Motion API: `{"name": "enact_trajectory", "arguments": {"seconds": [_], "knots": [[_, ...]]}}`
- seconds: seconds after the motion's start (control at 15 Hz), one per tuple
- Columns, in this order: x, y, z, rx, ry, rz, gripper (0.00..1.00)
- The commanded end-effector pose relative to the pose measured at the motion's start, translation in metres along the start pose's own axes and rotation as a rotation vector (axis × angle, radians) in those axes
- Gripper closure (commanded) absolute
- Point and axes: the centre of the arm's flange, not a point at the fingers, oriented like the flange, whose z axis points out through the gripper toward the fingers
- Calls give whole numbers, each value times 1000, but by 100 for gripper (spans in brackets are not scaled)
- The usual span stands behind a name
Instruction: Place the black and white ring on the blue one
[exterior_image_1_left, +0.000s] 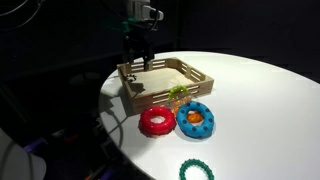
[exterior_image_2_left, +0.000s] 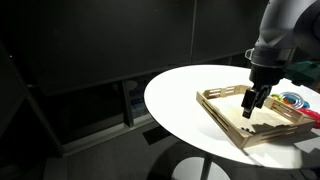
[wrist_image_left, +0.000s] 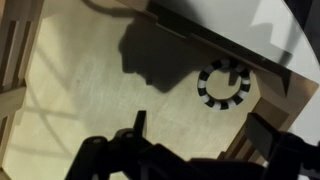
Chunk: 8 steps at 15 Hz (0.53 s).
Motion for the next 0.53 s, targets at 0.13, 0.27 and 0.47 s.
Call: {"name": "enact_trajectory", "arguments": {"seconds": [0.13,0.27,0.47], "knots": [[1,-11,21,-27,5,-64,0],[1,-11,29,-47,5,-78,0],[2,-11,39,-70,9,-100,0]]}}
